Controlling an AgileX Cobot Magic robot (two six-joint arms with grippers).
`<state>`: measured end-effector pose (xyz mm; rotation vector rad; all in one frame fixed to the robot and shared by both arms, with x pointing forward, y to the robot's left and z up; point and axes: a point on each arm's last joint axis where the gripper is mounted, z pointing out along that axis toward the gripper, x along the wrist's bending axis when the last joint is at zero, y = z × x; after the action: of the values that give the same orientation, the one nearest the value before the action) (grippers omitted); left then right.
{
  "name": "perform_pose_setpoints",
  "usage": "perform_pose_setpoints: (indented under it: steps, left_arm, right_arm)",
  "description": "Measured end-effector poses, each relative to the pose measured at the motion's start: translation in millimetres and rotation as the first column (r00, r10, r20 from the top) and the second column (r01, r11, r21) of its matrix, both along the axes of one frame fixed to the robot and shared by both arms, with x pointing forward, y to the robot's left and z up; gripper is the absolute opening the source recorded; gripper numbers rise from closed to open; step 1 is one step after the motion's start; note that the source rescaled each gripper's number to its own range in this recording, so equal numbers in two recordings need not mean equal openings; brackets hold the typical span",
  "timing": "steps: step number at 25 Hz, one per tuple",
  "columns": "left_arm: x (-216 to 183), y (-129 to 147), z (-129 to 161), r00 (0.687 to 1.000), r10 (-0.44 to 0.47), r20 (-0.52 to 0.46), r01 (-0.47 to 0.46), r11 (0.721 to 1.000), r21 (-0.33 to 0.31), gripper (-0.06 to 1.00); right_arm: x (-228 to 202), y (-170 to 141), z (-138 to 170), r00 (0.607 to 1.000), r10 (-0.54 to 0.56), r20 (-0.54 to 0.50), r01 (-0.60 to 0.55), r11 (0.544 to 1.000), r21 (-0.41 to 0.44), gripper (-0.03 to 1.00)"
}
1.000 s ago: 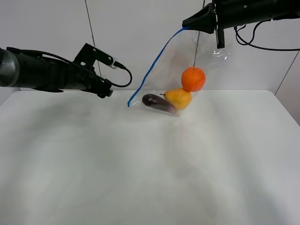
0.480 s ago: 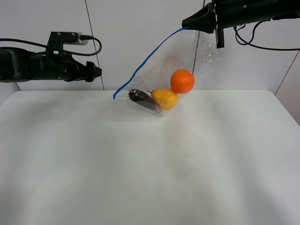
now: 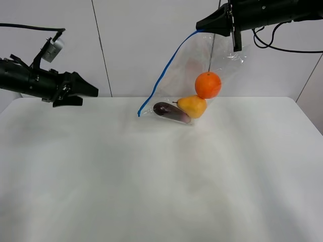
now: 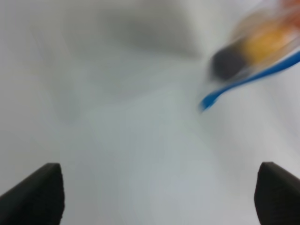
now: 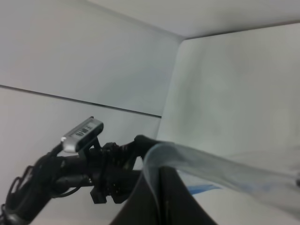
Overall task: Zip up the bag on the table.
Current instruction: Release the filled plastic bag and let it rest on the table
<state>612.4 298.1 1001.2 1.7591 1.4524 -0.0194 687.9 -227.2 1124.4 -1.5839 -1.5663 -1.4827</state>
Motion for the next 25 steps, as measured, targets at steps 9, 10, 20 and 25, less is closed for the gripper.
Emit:
perform_pose_setpoints:
  steps: [9, 10, 20, 25]
  left_arm:
    - [-17.7, 22.6, 72.7, 0.987, 0.149, -0.063, -0.126, 0.952, 0.279, 0.97]
    - [-22.2, 22.3, 77.9, 0.987, 0.145, -0.074, -0.119, 0.951, 0.286, 0.97]
    - [-59.0, 26.3, 97.4, 0.954, 0.193, -0.228, -0.096, 0.921, 0.378, 0.97]
    - [-88.4, 24.5, 102.7, 0.947, 0.23, -0.224, -0.126, 0.909, 0.398, 0.97]
  right_arm:
    - [-0.4, 5.0, 8.8, 0.994, 0.032, 0.106, -0.039, 0.997, 0.064, 0.0]
    - [-0.9, 8.3, 9.4, 0.992, 0.042, 0.117, -0.05, 0.997, 0.066, 0.0]
    - [-11.6, 59.2, -20.1, 0.975, 0.206, 0.085, -0.184, 0.958, -0.218, 0.0]
    - [1.5, 57.9, -57.5, 0.977, 0.214, 0.008, -0.203, 0.938, -0.28, 0.0]
